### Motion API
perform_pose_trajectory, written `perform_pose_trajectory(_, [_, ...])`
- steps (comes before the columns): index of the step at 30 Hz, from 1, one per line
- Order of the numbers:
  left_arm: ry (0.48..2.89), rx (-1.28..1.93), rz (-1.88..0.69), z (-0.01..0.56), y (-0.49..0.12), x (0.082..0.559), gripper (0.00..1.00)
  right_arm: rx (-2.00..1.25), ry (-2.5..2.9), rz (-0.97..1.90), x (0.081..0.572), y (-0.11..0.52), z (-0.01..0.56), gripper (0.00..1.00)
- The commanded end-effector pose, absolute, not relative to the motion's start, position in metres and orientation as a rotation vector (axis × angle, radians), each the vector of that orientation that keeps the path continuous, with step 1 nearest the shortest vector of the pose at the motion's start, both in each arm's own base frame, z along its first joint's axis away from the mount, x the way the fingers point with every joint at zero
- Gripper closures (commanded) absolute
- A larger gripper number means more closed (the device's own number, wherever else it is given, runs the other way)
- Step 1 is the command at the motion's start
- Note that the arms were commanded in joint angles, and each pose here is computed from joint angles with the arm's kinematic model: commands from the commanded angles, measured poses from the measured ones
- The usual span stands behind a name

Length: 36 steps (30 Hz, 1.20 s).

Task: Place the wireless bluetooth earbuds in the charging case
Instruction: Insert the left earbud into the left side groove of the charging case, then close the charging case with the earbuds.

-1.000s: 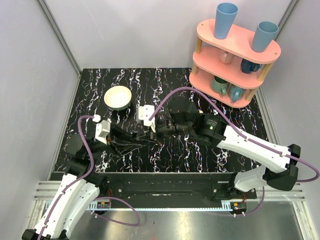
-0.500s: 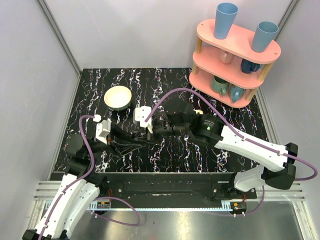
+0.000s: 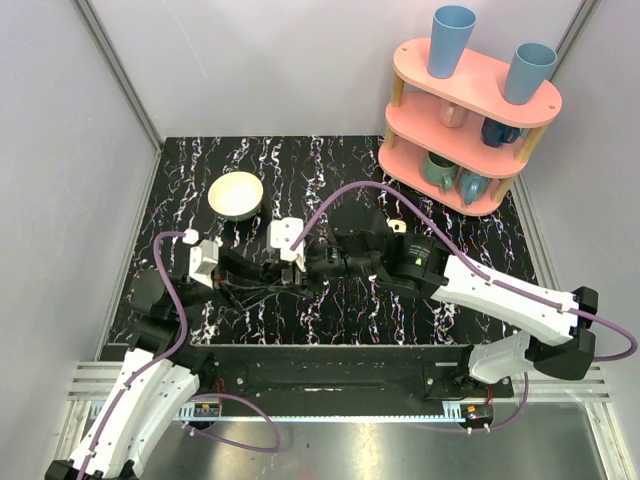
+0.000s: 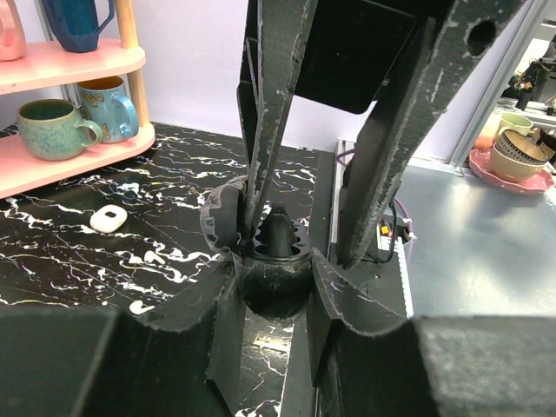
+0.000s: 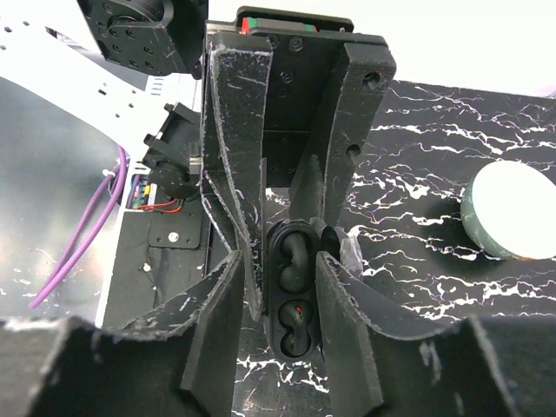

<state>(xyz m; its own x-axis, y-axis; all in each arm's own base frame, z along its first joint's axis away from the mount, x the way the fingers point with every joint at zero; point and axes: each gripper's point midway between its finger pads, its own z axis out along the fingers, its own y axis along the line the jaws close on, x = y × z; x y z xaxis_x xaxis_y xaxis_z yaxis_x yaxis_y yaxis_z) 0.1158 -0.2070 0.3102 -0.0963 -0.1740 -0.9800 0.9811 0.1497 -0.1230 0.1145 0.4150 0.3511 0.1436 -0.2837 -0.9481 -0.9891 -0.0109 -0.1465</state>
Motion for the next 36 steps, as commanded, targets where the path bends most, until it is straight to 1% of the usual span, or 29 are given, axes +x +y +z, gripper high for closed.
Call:
perform_pose_trajectory(1, [1.163,0.915,-1.193,0.326,-0.205,0.117,1.0,-1.41,1.2,0.964,0.108,0.409,0.384,0.53])
perform_pose_trajectory(4, [1.161,0.916,-1.192,0.326,-0.205,0.117,1.0,-1.388,1.172,0.961,0.108,0.407,0.393,0.48])
perform_pose_trajectory(6, [1.164,0.915,-1.193,0.326,-0.205,0.117,1.0,-1.377,1.166,0.956,0.109,0.405,0.395,0.48])
perform_pose_trajectory(10, [1.166,0.912,-1.191,0.325,-0.205,0.118,1.0,-1.327,1.113,0.952,0.11,0.399,0.412,0.4])
perform_pose_trajectory(11, [1.167,0.913,-1.193,0.325,-0.205,0.118,1.0,-1.312,1.122,0.952,0.111,0.399,0.409,0.4])
perform_pose_trajectory(13, [1.169,0.911,-1.19,0.325,-0.205,0.119,1.0,-1.211,1.115,0.922,0.122,0.394,0.422,0.4])
perform_pose_trajectory(14, [1.169,0.913,-1.193,0.325,-0.205,0.118,1.0,-1.162,1.166,0.919,0.129,0.394,0.413,0.39])
perform_pose_trajectory(16, [1.167,0.915,-1.19,0.325,-0.205,0.118,1.0,-0.957,1.241,0.88,0.154,0.388,0.424,0.4])
perform_pose_trajectory(19, [1.157,0.925,-1.189,0.326,-0.205,0.116,1.0,-0.752,1.379,0.787,0.187,0.381,0.412,0.4])
perform_pose_trajectory(20, [1.155,0.924,-1.19,0.325,-0.205,0.116,1.0,-0.718,1.411,0.784,0.191,0.381,0.409,0.41])
perform_pose_trajectory(25, [1.135,0.928,-1.188,0.327,-0.205,0.114,1.0,-0.642,1.517,0.754,0.206,0.385,0.387,0.39])
perform_pose_trajectory(36, [1.128,0.932,-1.188,0.328,-0.204,0.111,1.0,-0.573,1.658,0.826,0.225,0.382,0.361,0.37])
